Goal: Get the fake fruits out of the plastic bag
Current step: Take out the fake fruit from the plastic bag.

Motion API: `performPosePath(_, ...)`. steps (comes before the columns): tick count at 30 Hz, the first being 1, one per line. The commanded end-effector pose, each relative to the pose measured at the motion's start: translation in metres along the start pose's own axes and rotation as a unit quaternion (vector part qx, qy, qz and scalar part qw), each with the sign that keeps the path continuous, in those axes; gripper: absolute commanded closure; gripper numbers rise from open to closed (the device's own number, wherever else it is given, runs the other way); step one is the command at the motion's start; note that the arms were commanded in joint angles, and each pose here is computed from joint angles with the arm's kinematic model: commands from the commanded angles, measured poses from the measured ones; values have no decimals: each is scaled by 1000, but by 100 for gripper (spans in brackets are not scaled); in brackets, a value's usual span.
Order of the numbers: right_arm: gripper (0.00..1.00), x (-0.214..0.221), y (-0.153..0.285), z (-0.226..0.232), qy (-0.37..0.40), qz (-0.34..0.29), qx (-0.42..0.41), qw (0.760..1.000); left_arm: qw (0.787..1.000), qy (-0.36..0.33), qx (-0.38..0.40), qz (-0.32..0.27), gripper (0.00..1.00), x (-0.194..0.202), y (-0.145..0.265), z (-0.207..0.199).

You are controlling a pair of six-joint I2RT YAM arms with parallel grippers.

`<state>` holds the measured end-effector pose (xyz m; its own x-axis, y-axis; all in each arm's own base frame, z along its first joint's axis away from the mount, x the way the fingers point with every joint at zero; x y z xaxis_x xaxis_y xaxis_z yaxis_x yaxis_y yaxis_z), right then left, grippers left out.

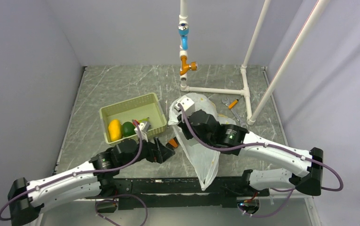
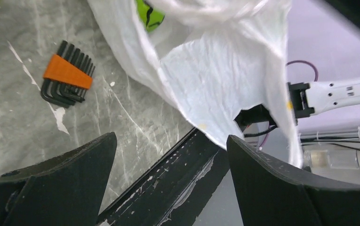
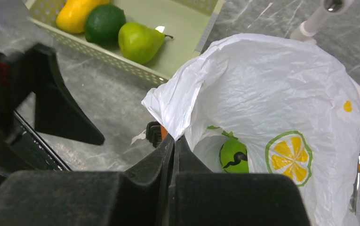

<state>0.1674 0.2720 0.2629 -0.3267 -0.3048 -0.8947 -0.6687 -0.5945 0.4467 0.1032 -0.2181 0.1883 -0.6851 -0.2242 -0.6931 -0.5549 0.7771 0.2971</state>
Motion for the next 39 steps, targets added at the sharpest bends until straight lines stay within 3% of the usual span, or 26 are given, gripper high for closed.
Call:
performPosePath(1, 100, -25, 18, -6, -12, -29, -18, 999, 993, 12, 113, -38, 8, -13, -17, -34)
performPosePath(9, 100, -21, 12, -6, -33, -23, -28, 999, 989, -43, 142, -12, 19, -16, -60, -60)
performPosePath(16, 100, -22, 10, -14, -61, -24, -28, 997, 986, -87, 143, -13, 37, -16, -91, -67)
performPosePath(20, 100, -27, 7, -21, -77, -19, -16, 997, 987, -114, 110, -15, 46, -11, -114, -59)
performPosePath(28, 100, -38, 7, -28, -83, -28, -12, 996, 988, -150, -7, -45, 54, -7, -155, -31)
performPosePath(31, 100, -38, 9, -30, -86, -30, -14, 996, 987, -148, -38, -49, 48, -5, -165, -21)
performPosePath(39, 100, -34, 10, -29, -89, -26, -25, 995, 984, -159, -70, -31, 22, 1, -190, -14)
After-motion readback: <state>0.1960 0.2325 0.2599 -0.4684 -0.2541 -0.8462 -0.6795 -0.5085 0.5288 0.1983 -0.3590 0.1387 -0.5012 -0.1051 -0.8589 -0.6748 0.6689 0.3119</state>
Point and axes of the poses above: each gripper's point midway between its finger pads, its own y axis back along the fingers, its own z axis along the line the jaws close on, x = y × z, the point moved 5 cm from there along y, back along the fingers, and after that the axes turned 3 degrees about -y, right-handed, at the moved point
